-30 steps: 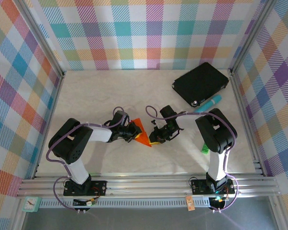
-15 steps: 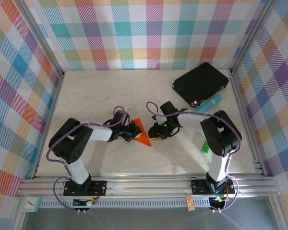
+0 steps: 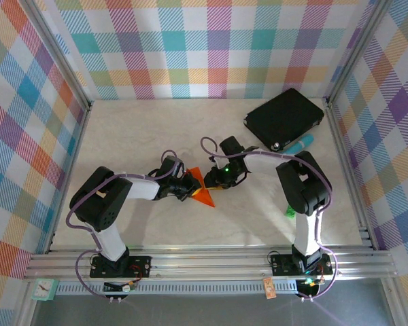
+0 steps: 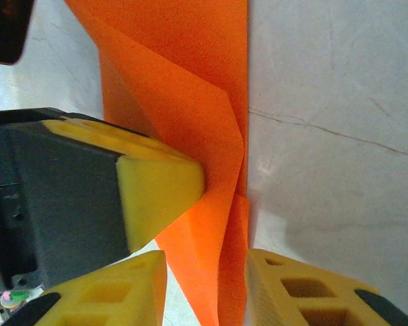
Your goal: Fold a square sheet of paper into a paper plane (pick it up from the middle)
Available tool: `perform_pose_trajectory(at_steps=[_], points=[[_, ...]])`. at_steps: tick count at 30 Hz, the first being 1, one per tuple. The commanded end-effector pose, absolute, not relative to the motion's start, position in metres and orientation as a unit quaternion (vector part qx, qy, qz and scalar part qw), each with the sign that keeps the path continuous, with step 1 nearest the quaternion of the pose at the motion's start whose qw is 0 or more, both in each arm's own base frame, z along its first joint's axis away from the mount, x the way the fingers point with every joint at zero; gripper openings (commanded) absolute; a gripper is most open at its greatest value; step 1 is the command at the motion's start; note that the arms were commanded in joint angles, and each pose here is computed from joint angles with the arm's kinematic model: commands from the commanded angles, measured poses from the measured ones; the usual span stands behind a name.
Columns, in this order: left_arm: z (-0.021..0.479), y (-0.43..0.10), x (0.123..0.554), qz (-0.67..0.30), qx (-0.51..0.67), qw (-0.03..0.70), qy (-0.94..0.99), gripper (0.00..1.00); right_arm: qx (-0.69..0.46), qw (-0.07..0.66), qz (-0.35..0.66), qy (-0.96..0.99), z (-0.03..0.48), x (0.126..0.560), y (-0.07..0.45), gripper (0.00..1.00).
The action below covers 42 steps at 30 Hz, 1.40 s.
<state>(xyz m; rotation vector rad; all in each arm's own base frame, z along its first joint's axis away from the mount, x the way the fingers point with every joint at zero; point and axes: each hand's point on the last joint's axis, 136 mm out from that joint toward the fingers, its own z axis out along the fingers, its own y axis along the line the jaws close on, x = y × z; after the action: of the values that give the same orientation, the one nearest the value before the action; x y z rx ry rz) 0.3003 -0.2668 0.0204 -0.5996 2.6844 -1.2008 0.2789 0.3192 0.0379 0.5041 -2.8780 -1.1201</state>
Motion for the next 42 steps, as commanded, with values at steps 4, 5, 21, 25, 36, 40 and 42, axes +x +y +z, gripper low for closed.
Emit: perform_pose_trajectory(at_steps=[4,5,21,25,36,40,42], points=[[-0.003,-0.258,0.286,-0.361,-0.211,0.04,0.907,0.1,0.17,0.033,-0.358,-0.918,0.031,0.271,0.326,0.33],[-0.002,-0.258,0.286,-0.361,-0.212,0.041,0.907,0.1,0.17,0.034,-0.356,-0.918,0.029,0.27,0.326,0.33],[0.041,-0.27,0.305,-0.408,-0.19,0.075,0.89,0.12,0.168,0.068,-0.28,-0.943,-0.015,0.252,0.305,0.23],[0.067,-0.269,0.314,-0.425,-0.184,0.101,0.88,0.14,0.172,0.072,-0.257,-0.948,-0.024,0.245,0.3,0.21],[0.062,-0.26,0.313,-0.433,-0.192,0.099,0.875,0.14,0.182,0.073,-0.206,-0.959,-0.039,0.237,0.292,0.2],[0.057,-0.266,0.311,-0.436,-0.187,0.087,0.876,0.14,0.184,0.072,-0.194,-0.961,-0.042,0.236,0.291,0.2],[0.052,-0.269,0.31,-0.434,-0.186,0.079,0.878,0.13,0.184,0.073,-0.189,-0.962,-0.043,0.235,0.291,0.2]])
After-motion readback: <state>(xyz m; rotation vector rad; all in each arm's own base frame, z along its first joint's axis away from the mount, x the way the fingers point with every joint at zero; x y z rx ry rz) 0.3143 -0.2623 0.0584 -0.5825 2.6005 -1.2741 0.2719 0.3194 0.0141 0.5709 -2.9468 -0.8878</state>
